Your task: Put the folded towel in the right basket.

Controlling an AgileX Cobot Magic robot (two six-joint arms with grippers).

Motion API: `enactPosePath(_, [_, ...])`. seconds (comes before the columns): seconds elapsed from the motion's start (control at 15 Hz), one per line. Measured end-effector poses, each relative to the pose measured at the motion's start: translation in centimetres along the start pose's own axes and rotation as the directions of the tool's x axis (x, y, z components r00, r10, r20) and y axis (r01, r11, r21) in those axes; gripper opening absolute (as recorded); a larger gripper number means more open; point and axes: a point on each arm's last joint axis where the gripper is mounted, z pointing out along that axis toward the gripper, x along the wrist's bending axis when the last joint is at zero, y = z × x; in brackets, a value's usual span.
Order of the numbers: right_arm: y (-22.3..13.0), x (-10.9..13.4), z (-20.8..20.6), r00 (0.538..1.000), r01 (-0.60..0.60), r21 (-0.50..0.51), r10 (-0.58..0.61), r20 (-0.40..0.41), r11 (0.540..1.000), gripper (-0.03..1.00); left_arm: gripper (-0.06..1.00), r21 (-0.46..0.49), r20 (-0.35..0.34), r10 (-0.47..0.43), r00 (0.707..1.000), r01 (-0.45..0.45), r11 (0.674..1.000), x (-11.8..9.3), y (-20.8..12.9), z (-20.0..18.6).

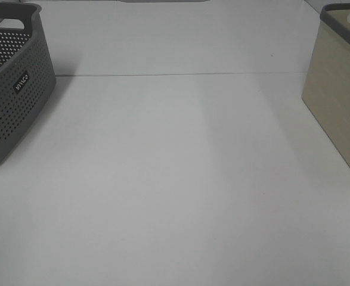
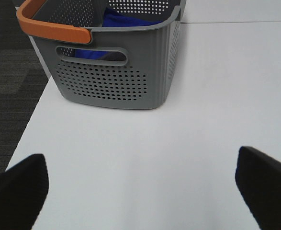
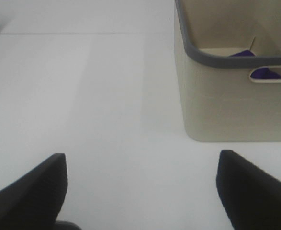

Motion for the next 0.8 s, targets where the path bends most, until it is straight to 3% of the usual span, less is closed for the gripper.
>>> enactPosePath(0.27, [-3.1, 0.4, 3.9, 0.999, 0.005, 0.145, 0.0, -0.036, 0.989, 0.82, 0.99, 0.0, 0.0, 0.0, 1.0, 0.0, 1.0, 0.0, 0.0, 0.0])
enactPosePath(0.8, [-3.3, 0.5, 4.3, 1.0, -0.001, 0.146, 0.005, -0.023, 0.989, 0.82, 0.99, 0.0, 0.0, 0.0, 1.0, 0.0, 1.0, 0.0, 0.0, 0.0])
